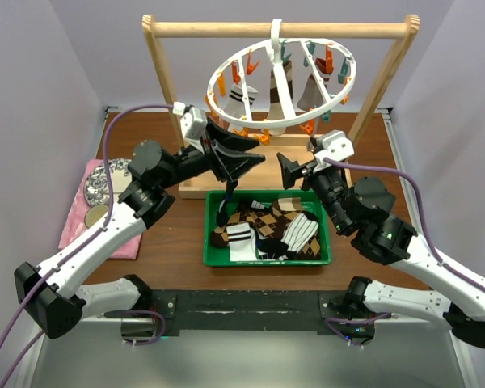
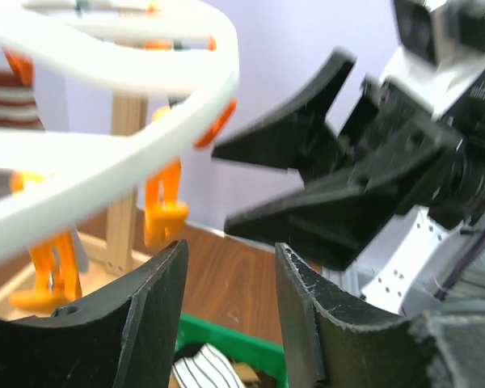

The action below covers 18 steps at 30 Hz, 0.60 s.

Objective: Clip the socks to the hanger
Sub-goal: Open the clamp at the hanger.

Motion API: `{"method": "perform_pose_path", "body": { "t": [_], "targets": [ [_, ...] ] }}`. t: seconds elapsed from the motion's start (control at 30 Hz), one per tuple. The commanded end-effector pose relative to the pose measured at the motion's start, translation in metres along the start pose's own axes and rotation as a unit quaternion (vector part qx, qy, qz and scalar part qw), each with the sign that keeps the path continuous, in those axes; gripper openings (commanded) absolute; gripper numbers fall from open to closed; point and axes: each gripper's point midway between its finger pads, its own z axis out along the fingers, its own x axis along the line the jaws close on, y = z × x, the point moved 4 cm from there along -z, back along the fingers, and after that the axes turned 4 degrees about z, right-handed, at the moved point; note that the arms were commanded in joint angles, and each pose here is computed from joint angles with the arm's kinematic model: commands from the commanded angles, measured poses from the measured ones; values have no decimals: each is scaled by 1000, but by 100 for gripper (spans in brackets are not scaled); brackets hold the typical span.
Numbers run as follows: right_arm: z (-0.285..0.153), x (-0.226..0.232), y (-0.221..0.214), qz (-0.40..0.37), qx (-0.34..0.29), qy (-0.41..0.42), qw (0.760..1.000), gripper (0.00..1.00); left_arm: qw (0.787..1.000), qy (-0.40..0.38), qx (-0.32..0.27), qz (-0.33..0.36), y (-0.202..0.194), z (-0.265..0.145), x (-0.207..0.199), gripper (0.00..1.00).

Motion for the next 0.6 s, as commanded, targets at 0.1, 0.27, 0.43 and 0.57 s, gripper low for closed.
{"method": "perform_pose_path", "body": {
  "t": [0.1,0.27,0.43,0.57],
  "targets": [
    [-14,-5,6,22,-10,10,1000,80,995,61,-71,35,49,17,19,49],
    [-19,-3,-7,32,5,19,999,77,995,70,-69,26,50,25,26,48],
    [-18,0,-11,39,-1,24,999,77,994,68,-74,31,60,32,27,48],
    [-12,7,-9,40,-6,35,999,77,993,72,-78,44,64,32,28,48]
  ]
}}
